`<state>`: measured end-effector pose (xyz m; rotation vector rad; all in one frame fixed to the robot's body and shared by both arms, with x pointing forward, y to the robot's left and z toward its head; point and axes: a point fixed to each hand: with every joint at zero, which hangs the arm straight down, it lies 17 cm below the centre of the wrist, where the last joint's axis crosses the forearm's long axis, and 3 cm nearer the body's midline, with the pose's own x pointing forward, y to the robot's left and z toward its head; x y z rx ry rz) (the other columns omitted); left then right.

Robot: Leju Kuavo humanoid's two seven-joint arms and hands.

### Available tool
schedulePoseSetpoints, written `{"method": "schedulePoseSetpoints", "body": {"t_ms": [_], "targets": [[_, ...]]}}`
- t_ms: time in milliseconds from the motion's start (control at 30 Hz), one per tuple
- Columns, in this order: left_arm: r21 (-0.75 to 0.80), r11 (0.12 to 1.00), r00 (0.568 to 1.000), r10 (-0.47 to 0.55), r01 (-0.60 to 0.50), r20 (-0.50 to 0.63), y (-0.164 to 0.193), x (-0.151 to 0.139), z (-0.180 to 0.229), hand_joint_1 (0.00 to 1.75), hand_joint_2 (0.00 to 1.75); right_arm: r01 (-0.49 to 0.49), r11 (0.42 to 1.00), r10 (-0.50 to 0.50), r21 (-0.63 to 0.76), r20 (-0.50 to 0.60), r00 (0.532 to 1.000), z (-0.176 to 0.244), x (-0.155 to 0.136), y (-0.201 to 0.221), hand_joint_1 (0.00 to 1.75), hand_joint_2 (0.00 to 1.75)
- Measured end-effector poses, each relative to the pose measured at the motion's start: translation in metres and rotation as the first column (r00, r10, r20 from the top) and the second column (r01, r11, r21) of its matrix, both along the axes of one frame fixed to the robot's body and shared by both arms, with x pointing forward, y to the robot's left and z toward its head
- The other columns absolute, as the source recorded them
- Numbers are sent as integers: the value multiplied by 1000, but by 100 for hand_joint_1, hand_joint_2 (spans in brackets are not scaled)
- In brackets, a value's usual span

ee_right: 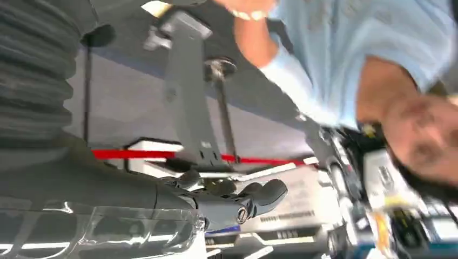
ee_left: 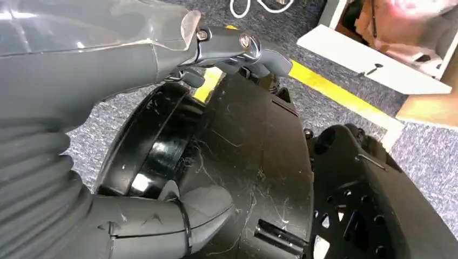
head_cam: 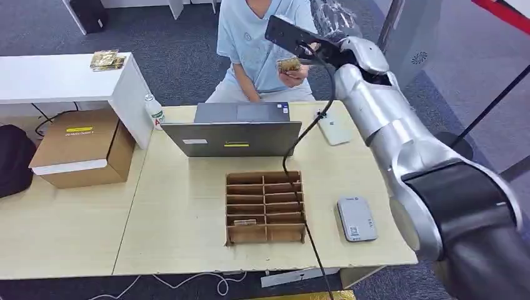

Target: Pass the card to the sensor for recognition and then transmit it.

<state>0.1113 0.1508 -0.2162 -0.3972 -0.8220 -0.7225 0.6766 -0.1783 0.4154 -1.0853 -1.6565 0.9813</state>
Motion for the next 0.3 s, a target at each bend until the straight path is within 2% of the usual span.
{"method": "schedulePoseSetpoints", "body": {"t_ms": [67,167,300], "targets": [[-6,1000,1000,23,-23,-5,1,0,0,0,175,-71,996,67,52,70,995,3,-6,-8,0,0],[-19,997,997,72,-72,-16,2,0,1,0,175,-183,964,165,196,103,981,-20,-23,-25,0,0],[-5,994,994,112,-112,-7,7,0,-1,0,175,-237,896,176,376,190,966,-60,-69,-76,0,0]]}}
